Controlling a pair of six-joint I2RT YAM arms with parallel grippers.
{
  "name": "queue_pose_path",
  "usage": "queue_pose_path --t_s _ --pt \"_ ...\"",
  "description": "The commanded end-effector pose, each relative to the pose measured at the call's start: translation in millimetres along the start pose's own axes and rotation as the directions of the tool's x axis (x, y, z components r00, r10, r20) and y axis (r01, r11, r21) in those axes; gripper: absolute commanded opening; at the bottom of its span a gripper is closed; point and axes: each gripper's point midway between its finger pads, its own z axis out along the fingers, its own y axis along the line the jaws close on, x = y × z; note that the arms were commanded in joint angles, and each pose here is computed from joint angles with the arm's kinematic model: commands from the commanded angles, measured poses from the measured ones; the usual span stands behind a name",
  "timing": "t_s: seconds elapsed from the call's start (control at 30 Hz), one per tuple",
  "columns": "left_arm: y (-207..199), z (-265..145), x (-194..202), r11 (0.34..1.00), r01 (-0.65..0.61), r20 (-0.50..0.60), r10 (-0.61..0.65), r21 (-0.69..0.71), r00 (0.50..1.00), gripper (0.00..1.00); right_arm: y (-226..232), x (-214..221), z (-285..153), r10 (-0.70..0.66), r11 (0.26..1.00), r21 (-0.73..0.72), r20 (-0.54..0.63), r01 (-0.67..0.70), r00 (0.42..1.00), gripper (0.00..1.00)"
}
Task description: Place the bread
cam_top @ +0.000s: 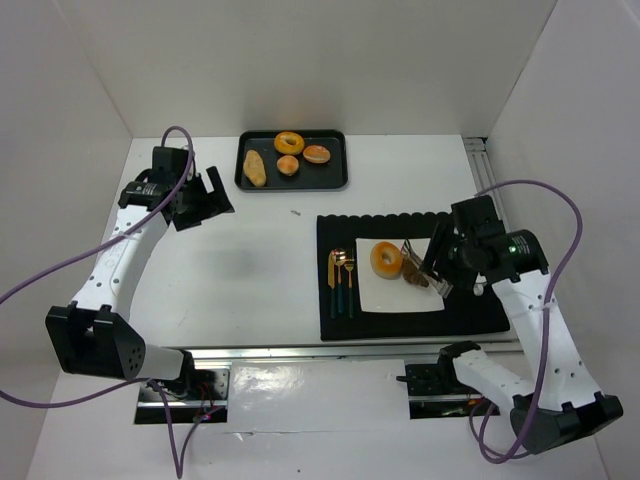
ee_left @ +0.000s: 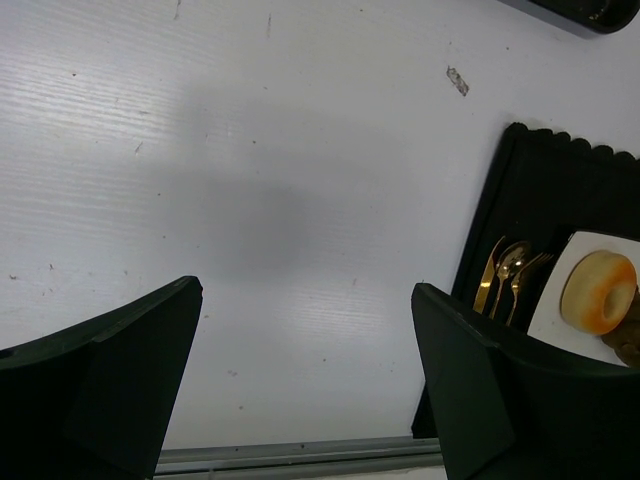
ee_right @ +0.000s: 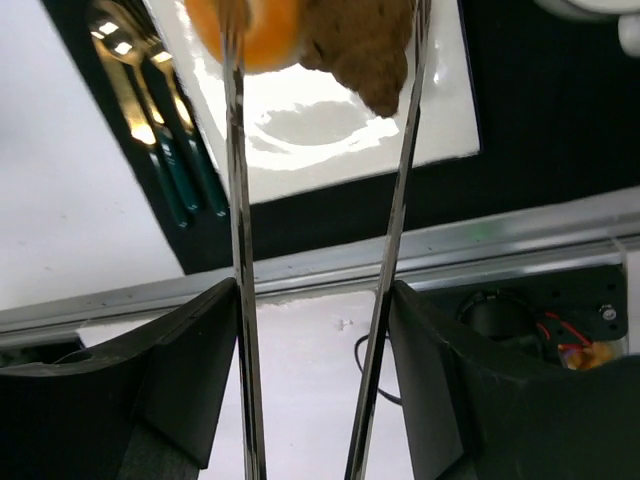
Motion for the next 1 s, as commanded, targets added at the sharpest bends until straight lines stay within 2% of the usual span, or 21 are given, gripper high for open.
queue_pose_path --t_s 0.0,0.07,0.23,0.27,0.33,0.37,0.4,0.43,0.47,0.5,0.57,0.63,0.77,0.9,0.97 --pt "-4.0 -9.8 -9.6 1.000 -0.011 0.058 0.010 0.015 0.998 1.00 15.5 -25.1 -24.2 -0.038 0.998 -0.051 0.079 0.042 0.996 0.66" --pt "-4.2 -6.2 -10.5 1.000 -0.011 0.057 0.010 0.015 0.998 1.00 19.1 -39.2 -26.5 -0.037 0.999 -0.031 0.101 0.040 0.994 0.66" --pt "-3.9 6.7 -11.5 1.000 -0.010 0.043 0.009 0.008 0.999 1.00 63.6 -118.3 -21.4 -0.052 0.989 -0.111 0.330 0.093 0.943 0.66" --pt "-2.9 10.6 -10.0 1.000 -0.009 0.032 0.009 0.002 0.999 1.00 71.2 -130.7 -2.3 -0.054 0.991 -0.096 0.324 0.090 0.945 0.66" --pt "-5.5 13.6 -15.5 1.000 -0.009 0.034 0.009 0.003 0.999 1.00 95.4 -165.3 12.0 -0.057 0.984 -0.132 0.402 0.120 0.914 0.65" --pt "-6.7 16.7 -18.3 1.000 -0.009 0.031 0.009 0.001 0.999 1.00 102.5 -176.7 35.0 -0.060 0.986 -0.118 0.397 0.116 0.916 0.65" --pt "-7.6 19.6 -16.3 1.000 -0.008 0.018 0.008 0.007 1.000 1.00 115.4 -198.7 41.3 -0.048 0.982 -0.139 0.460 0.125 0.886 0.65" --pt "-9.6 17.6 -19.7 1.000 -0.009 0.027 0.009 0.012 1.000 1.00 118.2 -207.6 53.4 -0.057 0.984 -0.123 0.474 0.130 0.879 0.65" --pt "-10.3 20.1 -21.5 1.000 -0.009 0.025 0.009 0.010 1.000 1.00 116.2 -214.2 84.0 -0.067 0.991 -0.074 0.458 0.113 0.886 0.65" --pt "-10.4 25.0 -18.8 1.000 -0.008 0.007 0.008 0.012 1.000 1.00 126.3 -233.8 86.1 -0.064 0.989 -0.080 0.506 0.121 0.860 0.65" --pt "-10.2 26.8 -18.7 1.000 -0.007 -0.003 0.007 0.007 1.000 1.00 123.9 -245.6 123.3 -0.084 0.995 -0.011 0.498 0.103 0.863 0.65" --pt "-11.3 28.0 -21.0 1.000 -0.007 -0.001 0.007 0.007 1.000 1.00 126.7 -266.0 137.4 -0.083 0.995 0.002 0.546 0.098 0.834 0.65" --pt "-8.2 28.4 -22.6 1.000 -0.007 0.008 0.007 -0.010 1.000 1.00 128.2 -281.1 176.7 -0.078 0.997 0.035 0.573 0.071 0.816 0.65" --pt "-3.8 36.2 -17.7 1.000 0.003 -0.012 -0.003 -0.031 1.000 1.00 121.2 -282.5 229.2 -0.092 0.995 0.081 0.543 0.057 0.835 0.65" --pt "-2.9 39.2 -16.4 0.999 0.003 -0.020 -0.004 -0.035 1.000 1.00 124.3 -288.4 239.0 -0.080 0.996 0.079 0.551 0.043 0.831 0.66"
